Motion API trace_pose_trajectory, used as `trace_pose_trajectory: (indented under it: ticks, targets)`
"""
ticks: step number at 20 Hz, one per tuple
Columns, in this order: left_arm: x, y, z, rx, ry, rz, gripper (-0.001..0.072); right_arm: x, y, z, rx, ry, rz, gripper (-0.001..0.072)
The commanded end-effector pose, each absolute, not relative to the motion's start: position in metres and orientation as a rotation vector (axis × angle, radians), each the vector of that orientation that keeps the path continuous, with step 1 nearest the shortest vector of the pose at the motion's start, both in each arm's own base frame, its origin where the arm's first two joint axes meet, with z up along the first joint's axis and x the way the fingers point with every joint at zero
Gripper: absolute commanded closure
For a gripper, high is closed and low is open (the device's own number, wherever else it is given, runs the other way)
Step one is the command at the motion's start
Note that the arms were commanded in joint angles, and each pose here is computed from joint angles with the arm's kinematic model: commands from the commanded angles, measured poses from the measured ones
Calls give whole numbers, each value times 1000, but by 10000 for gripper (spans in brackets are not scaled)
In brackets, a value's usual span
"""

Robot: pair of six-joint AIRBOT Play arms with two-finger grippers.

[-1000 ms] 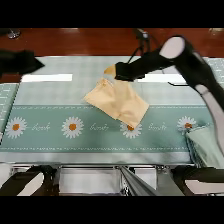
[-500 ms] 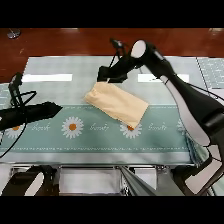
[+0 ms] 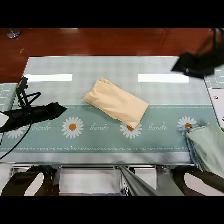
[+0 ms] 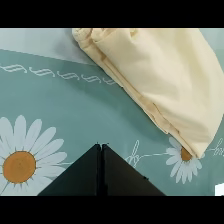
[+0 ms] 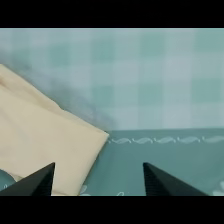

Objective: Fold the shirts.

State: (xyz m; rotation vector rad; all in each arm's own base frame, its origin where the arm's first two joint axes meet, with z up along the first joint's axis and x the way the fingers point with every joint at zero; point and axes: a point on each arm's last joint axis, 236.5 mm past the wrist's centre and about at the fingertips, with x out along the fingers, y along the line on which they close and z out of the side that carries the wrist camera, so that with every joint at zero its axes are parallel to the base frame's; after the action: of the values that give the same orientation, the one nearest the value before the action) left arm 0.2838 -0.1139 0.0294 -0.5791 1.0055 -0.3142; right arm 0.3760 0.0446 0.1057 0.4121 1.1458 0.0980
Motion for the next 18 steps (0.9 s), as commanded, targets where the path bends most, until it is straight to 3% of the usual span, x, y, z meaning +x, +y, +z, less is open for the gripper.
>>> trace_pose_trajectory:
  ticks: [1,2,4,10,16,17,18]
  targets:
    - [281,-125,30,-581,1013,-345,684,314,56,14,919,985,-31,82]
    - [279,-130,30,-572,1018,-361,683,300,79,-10,1070,997,-1,83]
    - [275,-138,30,-557,1027,-388,683,275,112,-49,1165,1082,53,84]
    - [272,-143,29,-549,1036,-403,684,265,161,-101,1008,1392,166,84]
    - [273,-143,18,-554,1073,-392,683,321,206,-99,911,1435,295,104]
    - [273,-143,17,-556,1079,-390,683,332,212,-95,898,1429,317,184]
    - [273,-143,15,-557,1085,-389,683,343,219,-90,881,1420,345,349]
